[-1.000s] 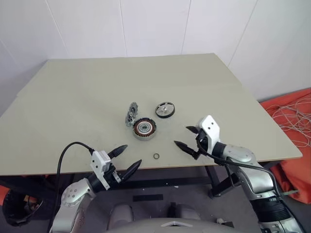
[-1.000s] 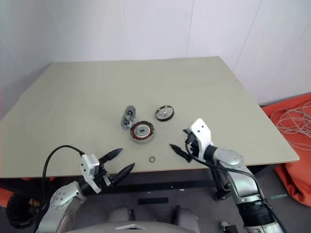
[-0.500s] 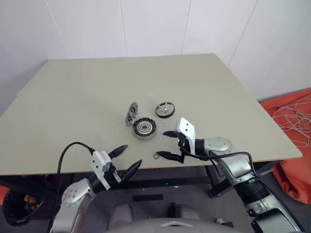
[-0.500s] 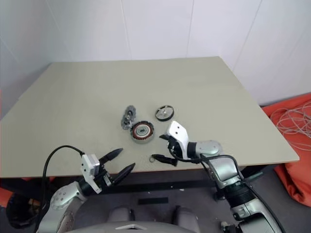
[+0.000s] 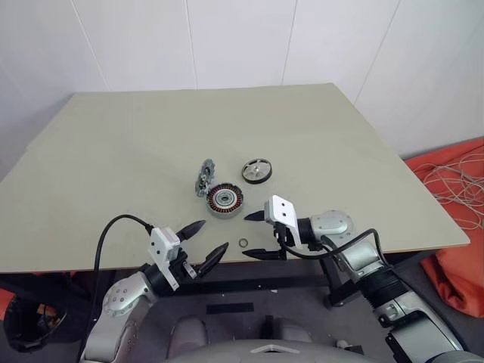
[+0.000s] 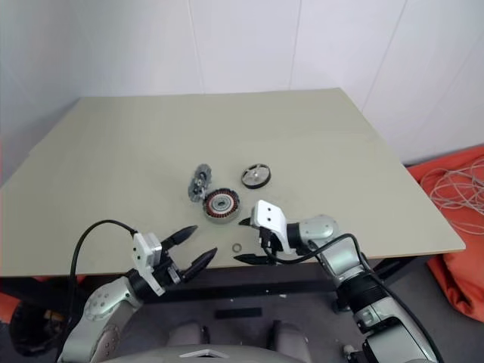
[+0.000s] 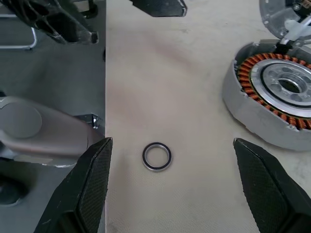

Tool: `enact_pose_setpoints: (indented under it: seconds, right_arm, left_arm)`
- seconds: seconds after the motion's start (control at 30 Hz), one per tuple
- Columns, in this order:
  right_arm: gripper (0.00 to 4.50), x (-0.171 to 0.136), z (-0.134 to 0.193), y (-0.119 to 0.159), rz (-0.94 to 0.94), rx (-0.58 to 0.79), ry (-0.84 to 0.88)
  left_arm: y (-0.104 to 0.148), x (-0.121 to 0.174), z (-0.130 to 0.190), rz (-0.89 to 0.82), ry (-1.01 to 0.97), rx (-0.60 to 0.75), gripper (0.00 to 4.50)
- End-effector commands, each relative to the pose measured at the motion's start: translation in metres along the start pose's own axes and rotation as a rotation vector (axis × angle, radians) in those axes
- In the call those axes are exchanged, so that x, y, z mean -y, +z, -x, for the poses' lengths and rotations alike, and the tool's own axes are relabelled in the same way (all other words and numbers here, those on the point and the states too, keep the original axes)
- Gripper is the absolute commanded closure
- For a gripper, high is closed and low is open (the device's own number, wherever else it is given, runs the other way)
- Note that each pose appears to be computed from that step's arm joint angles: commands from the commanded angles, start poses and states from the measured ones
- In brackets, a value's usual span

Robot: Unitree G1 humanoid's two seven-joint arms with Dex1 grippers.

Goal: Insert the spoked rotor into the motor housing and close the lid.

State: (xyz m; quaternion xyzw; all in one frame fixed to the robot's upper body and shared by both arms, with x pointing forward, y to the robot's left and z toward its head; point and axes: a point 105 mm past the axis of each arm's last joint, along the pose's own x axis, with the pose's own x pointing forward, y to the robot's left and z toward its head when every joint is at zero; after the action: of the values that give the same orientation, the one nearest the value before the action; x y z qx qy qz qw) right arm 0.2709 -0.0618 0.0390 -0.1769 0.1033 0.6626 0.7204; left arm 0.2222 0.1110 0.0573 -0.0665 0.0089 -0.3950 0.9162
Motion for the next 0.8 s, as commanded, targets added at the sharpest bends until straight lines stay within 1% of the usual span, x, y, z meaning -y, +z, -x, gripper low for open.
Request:
enact_pose_setpoints:
  seconds: [0.03, 0.3, 0.6, 0.73, 0.8]
  right_arm:
    - [0.0, 0.003, -0.005, 0.013, 0.077, 0.017, 0.027]
    - [0.0, 0.003, -0.014, 0.014, 0.076, -0.009, 0.081]
    - [0.0, 0.008, -0.012, 0.006, 0.009, -0.028, 0.059]
    - [0.85, 0.009, -0.01, 0.004, -0.007, -0.033, 0.053]
    - [1.53, 0.009, -0.01, 0.003, -0.01, -0.035, 0.05]
  left_arm:
    - [0.016, 0.004, -0.006, -0.021, -0.012, 0.042, 0.03]
    - [0.02, 0.004, -0.008, -0.023, -0.009, 0.041, 0.03]
    - [0.028, 0.007, -0.009, -0.032, 0.002, 0.051, 0.03]
    - [0.032, 0.008, -0.01, -0.036, 0.004, 0.054, 0.0]
    - [0.033, 0.007, -0.01, -0.038, 0.007, 0.055, 0.0]
